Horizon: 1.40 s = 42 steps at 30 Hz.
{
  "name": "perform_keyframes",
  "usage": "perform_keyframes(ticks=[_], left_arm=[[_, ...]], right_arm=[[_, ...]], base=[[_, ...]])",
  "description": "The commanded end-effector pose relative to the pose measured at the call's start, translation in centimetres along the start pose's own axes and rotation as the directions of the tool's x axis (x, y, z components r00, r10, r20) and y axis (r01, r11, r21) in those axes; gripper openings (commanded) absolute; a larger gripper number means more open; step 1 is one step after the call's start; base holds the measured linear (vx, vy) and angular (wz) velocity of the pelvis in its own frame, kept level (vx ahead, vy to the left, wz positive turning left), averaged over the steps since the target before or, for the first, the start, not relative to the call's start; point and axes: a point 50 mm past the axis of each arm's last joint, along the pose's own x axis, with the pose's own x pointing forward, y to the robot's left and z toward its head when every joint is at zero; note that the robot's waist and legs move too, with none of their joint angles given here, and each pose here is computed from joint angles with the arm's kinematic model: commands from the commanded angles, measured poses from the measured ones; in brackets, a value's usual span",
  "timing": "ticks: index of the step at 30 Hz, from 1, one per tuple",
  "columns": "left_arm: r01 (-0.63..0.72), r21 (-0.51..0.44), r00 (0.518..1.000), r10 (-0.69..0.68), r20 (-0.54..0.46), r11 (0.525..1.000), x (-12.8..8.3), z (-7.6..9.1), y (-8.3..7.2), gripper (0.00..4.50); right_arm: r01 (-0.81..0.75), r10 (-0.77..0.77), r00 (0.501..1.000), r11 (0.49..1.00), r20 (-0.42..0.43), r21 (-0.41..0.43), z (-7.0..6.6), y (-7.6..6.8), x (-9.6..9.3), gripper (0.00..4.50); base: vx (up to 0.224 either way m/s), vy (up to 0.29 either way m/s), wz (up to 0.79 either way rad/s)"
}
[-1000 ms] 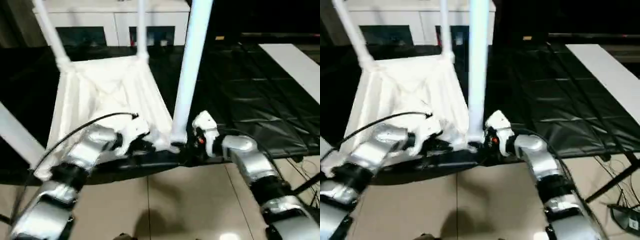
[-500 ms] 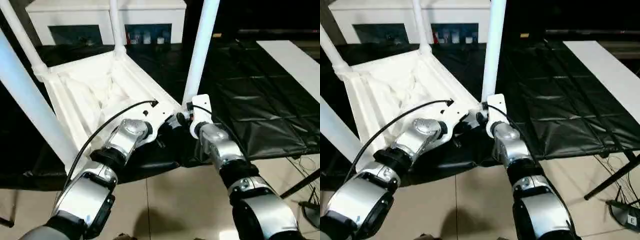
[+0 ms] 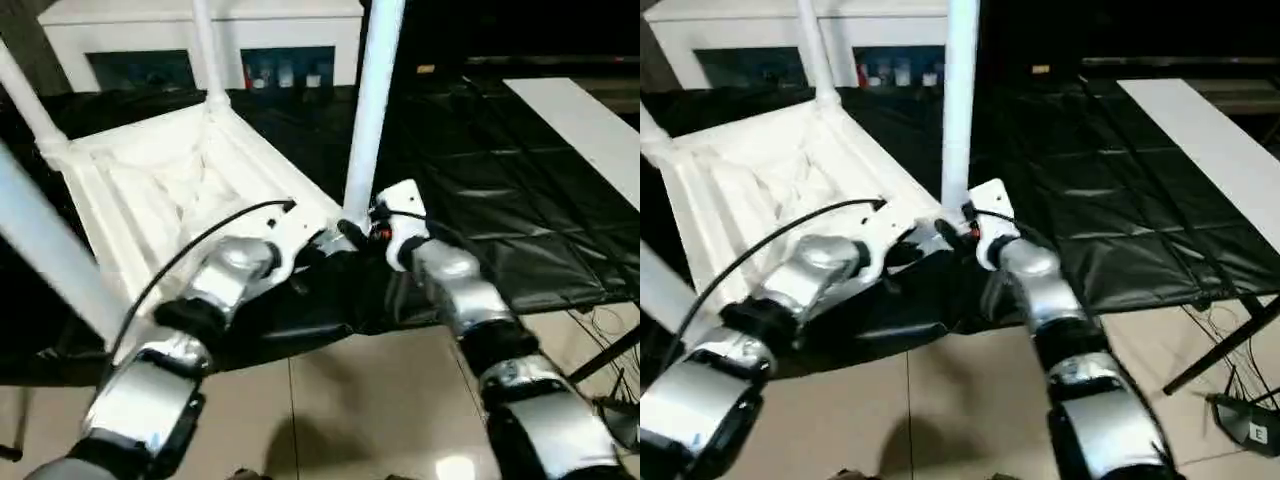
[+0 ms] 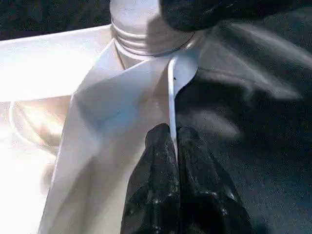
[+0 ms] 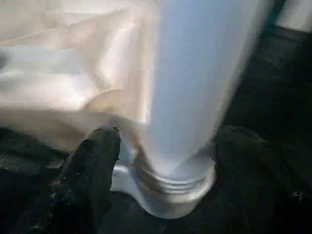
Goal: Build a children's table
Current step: Rotate leg to tighten
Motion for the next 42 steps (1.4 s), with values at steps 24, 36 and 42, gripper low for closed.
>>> perform_keyframes(ticks=[24, 36, 42], left_arm=[[0.399, 0.147, 0.916, -0.402, -0.011, 0.905, -4.2, -1.8, -2.6, 0.00], [0.394, 0.139, 0.919, -0.394, -0.027, 0.908, -4.3, -2.1, -2.7, 0.00], [0.240, 0.071, 0.971, -0.240, -0.005, 0.968, -2.9, -1.6, -1.7, 0.00]], right_arm=[[-0.504, 0.479, 0.858, 0.854, -0.184, -0.128, -1.3, 1.1, -3.8, 3.11], [-0.513, 0.479, 0.850, 0.847, -0.218, -0.140, -1.8, 1.0, -4.0, 2.56], [-0.272, 0.253, 0.947, 0.959, -0.199, -0.078, -2.4, 0.3, -2.5, 2.56]], base=[[0.000, 0.000, 0.00], [0.000, 0.000, 0.00], [0.000, 0.000, 0.00]])
